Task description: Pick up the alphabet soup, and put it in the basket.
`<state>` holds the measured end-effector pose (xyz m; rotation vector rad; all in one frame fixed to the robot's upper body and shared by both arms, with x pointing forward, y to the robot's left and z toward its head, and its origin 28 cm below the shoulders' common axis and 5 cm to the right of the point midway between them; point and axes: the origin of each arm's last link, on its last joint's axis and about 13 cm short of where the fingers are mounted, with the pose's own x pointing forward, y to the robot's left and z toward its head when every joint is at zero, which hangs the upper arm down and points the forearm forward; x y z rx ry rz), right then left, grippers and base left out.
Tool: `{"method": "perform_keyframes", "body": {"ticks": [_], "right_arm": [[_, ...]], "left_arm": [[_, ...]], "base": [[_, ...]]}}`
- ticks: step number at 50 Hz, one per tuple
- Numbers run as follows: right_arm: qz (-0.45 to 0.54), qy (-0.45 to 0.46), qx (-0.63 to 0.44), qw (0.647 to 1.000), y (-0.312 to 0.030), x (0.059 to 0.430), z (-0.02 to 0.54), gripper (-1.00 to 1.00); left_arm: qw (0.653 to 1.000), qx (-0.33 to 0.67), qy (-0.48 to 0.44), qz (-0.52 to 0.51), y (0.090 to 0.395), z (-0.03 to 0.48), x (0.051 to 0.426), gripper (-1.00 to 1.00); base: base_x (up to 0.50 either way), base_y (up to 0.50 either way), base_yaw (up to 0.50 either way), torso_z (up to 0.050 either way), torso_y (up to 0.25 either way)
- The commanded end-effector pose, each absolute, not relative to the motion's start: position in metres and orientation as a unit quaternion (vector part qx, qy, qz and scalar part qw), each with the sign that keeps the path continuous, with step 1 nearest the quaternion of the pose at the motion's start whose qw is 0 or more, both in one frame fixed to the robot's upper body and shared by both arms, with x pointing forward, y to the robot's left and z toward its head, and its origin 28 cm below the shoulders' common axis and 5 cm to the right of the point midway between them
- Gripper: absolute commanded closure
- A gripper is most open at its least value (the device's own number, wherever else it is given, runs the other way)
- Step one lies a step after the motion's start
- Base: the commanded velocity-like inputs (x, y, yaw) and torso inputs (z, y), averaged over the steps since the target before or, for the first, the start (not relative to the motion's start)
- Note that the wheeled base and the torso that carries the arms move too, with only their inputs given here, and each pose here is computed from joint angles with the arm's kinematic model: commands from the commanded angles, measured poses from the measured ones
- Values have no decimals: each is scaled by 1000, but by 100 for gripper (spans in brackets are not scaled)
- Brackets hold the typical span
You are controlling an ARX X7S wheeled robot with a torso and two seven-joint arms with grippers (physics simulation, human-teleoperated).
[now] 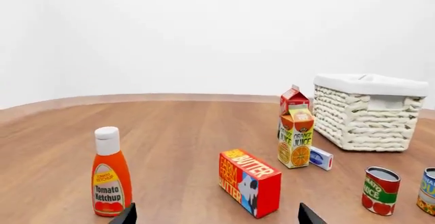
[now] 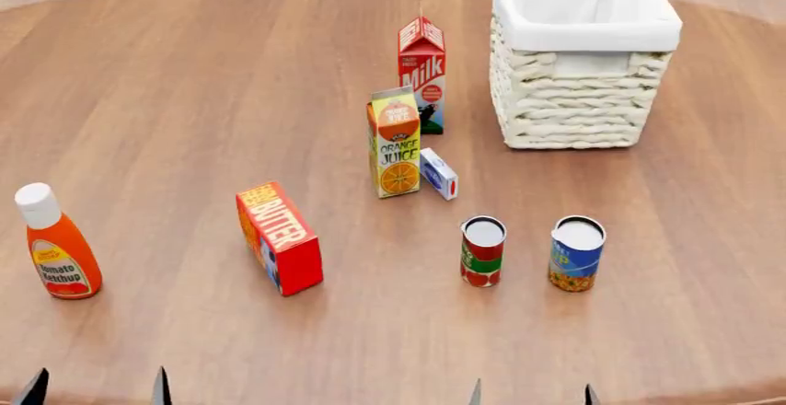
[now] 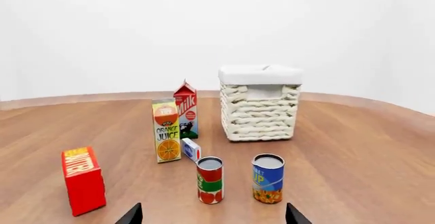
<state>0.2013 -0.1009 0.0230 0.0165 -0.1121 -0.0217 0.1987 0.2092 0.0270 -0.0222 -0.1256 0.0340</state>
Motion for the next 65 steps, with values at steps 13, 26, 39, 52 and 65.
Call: {"method": "perform_keyframes", "body": {"ticks": [13,26,39,52,65], "right_arm": [[-38,-136,14,990,-108,190,34,-100],[-63,-161,18,985,-112,188,36,-100],[-60,-158,22,985,-112,190,34,-100],[-49,-152,21,987,-112,191,33,-100],[-40,-141,29,989,-112,193,32,-100]], "left_arm": [[985,-45,-154,59,220,38,189,-100],[978,-82,-182,68,227,46,182,-100],[976,-92,-182,71,230,44,185,-100],[977,-90,-183,69,230,45,184,-100],[977,-87,-186,63,227,48,181,-100]], "base": [[0,0,0,0,0],[0,0,0,0,0],[0,0,0,0,0],[0,0,0,0,0],[0,-94,0,0,0]]}}
